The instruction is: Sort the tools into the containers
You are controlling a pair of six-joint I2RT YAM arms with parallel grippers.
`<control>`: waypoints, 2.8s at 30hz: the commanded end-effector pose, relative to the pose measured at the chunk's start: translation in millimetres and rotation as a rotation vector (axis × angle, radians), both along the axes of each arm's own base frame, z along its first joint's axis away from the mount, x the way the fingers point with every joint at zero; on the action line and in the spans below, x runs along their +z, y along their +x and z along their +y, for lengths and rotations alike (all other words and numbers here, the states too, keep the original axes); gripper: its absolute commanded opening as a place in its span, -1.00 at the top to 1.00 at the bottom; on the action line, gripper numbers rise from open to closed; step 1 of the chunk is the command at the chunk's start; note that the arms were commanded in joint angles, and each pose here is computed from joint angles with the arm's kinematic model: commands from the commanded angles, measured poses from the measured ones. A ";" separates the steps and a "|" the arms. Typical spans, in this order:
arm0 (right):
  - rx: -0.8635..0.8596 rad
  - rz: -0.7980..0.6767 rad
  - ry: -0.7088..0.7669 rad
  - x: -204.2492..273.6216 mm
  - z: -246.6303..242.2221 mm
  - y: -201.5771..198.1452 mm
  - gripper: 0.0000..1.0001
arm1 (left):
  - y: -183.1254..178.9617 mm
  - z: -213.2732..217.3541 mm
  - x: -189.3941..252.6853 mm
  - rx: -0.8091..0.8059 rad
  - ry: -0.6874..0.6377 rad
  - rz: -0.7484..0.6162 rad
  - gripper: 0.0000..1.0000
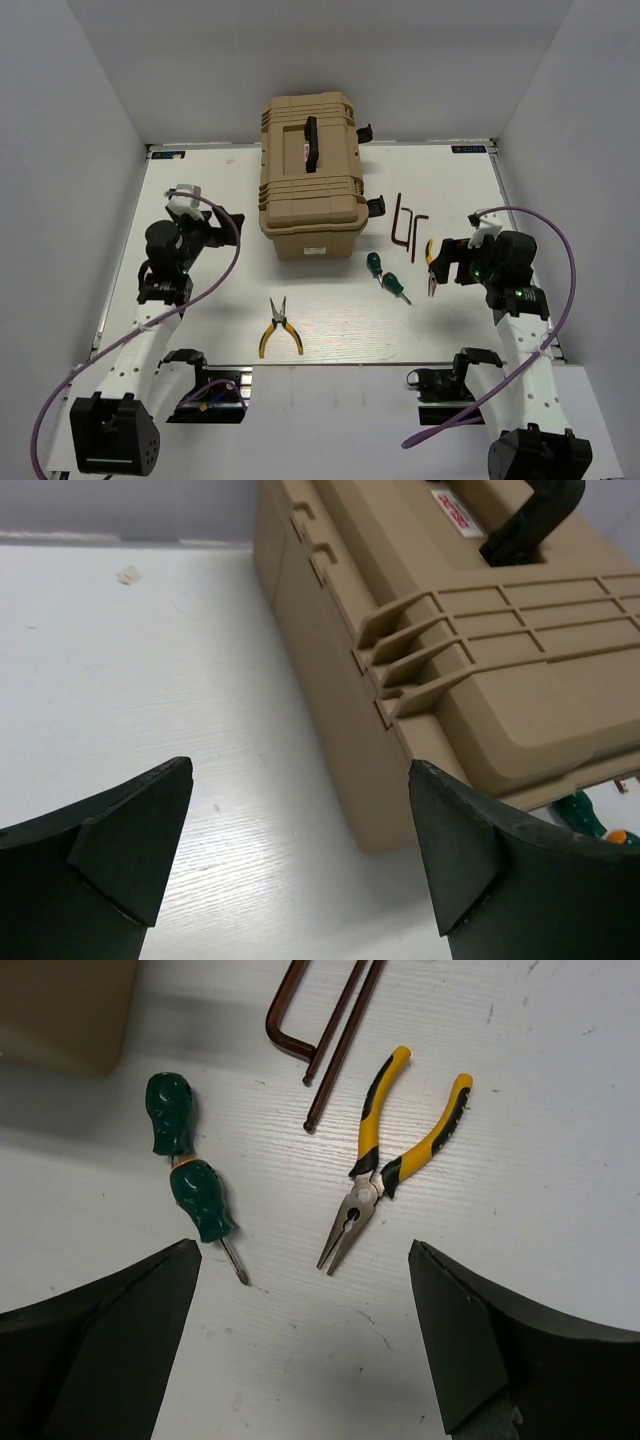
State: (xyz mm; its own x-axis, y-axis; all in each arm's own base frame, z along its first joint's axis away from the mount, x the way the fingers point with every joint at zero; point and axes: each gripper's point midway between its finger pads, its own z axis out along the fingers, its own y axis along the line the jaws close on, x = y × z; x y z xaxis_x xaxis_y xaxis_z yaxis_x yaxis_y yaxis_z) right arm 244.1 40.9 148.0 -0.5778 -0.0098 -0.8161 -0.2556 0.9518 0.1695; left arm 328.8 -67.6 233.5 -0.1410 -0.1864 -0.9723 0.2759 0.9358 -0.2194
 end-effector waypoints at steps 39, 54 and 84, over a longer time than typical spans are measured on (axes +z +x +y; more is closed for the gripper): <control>0.083 0.017 -0.062 7.6 1.9 -10.1 -0.54 | 191.0 -195.5 53.1 0.069 0.397 0.265 -0.73; 0.146 0.036 -0.008 6.3 15.5 -15.2 -0.51 | 186.9 -208.7 96.4 0.089 0.363 0.166 1.00; 0.508 0.294 0.561 27.9 169.8 142.5 -0.41 | 167.7 -229.4 115.5 -0.038 0.173 0.175 1.00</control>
